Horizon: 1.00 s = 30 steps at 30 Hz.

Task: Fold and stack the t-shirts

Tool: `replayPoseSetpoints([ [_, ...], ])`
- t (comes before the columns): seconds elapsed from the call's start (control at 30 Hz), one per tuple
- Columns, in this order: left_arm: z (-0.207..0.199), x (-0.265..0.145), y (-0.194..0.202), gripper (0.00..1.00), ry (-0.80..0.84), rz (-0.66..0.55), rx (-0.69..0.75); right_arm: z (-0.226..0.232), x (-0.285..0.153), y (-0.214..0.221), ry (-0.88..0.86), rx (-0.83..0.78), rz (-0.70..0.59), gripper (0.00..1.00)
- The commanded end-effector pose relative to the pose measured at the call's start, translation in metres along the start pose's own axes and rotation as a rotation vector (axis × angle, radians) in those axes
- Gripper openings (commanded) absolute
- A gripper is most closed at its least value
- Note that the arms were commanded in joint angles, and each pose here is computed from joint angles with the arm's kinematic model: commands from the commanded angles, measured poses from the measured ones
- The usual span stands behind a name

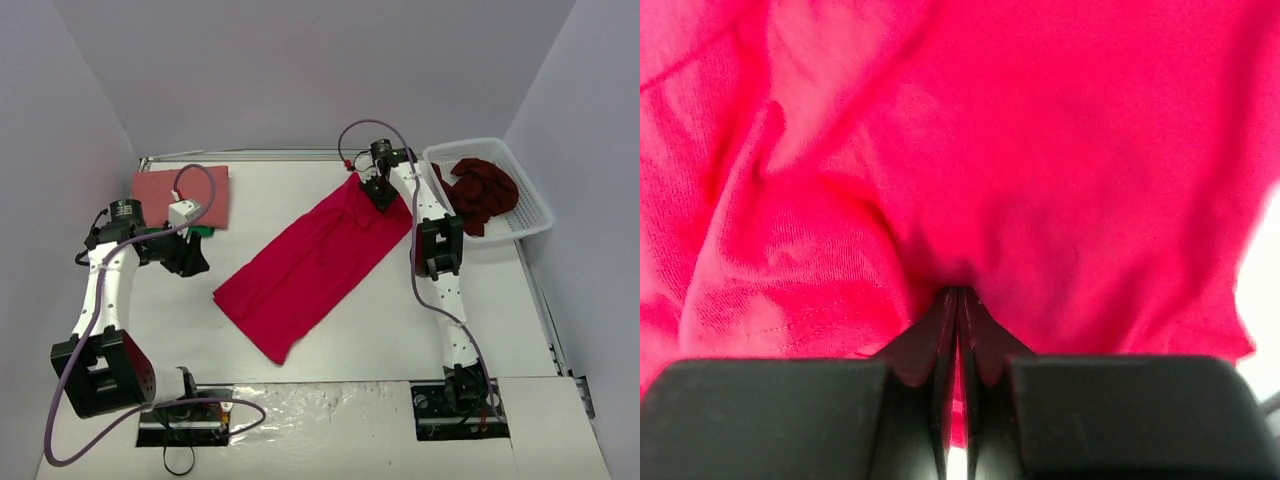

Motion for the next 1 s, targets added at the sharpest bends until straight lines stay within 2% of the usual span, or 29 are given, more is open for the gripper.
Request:
replayPoseSetpoints([
  [0.0,-0.002,-0.011,-0.014,0.43,-0.021,-0.031,0.014,-0.031,0.019,-0.087,0.252,-0.113,-0.313,0.05],
  [0.07,0.0,-0.009,-0.012,0.43,-0.02,-0.021,0.002,-0.022,0.026,-0.105,0.276,-0.144,-0.379,0.08],
  [0.13,0.002,-0.008,-0.01,0.43,-0.031,-0.007,-0.009,-0.03,0.013,-0.131,0.358,-0.161,-0.464,0.06],
  [0.2,0.004,-0.007,-0.007,0.43,-0.04,0.001,-0.029,-0.039,0.002,-0.144,0.455,-0.17,-0.486,0.03],
  [0.23,0.005,-0.006,-0.008,0.43,-0.048,-0.009,-0.029,-0.04,-0.011,-0.148,0.494,-0.181,-0.492,0.0],
  [0.27,0.006,-0.006,-0.007,0.43,-0.052,-0.012,-0.034,-0.048,-0.026,-0.152,0.611,-0.168,-0.486,0.0],
  [0.4,0.008,-0.007,-0.011,0.43,-0.081,-0.036,-0.025,-0.045,-0.084,-0.163,0.779,-0.141,-0.553,0.0],
  [0.43,0.007,-0.008,-0.013,0.43,-0.082,-0.041,-0.023,-0.043,-0.112,-0.166,0.811,-0.13,-0.585,0.0],
  [0.53,0.005,-0.013,-0.017,0.43,-0.089,-0.054,-0.011,-0.025,-0.14,-0.169,0.826,-0.119,-0.621,0.0],
  [0.57,0.004,-0.013,-0.017,0.43,-0.087,-0.056,-0.003,-0.019,-0.165,-0.17,0.835,-0.11,-0.655,0.0],
  [0.63,0.003,-0.015,-0.018,0.43,-0.098,-0.07,0.007,0.01,-0.18,-0.163,0.789,-0.137,-0.668,0.0],
  [0.7,0.003,-0.015,-0.016,0.43,-0.112,-0.082,0.016,0.041,-0.158,-0.143,0.671,-0.188,-0.592,0.0],
  [0.73,0.004,-0.014,-0.014,0.43,-0.117,-0.08,0.007,0.067,-0.161,-0.146,0.584,-0.227,-0.615,0.0],
  [0.77,0.005,-0.014,-0.014,0.43,-0.131,-0.081,0.008,0.088,-0.141,-0.129,0.477,-0.265,-0.53,0.0],
  [0.87,0.005,-0.016,-0.015,0.43,-0.146,-0.099,0.013,0.157,-0.097,-0.103,0.195,-0.363,-0.408,0.0],
  [0.97,0.003,-0.021,-0.016,0.43,-0.173,-0.127,0.036,0.211,-0.072,-0.089,0.15,-0.454,-0.323,0.0],
])
Point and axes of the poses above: each gripper's point midway between its finger pads, its own x axis out along the fingers, its own z axis along the line the jaws close on, y = z × x, the point moved 3 cm from there along -x, back along the fingers, and after that the axes turned 8 degrees about -x, right-handed, at the moved point
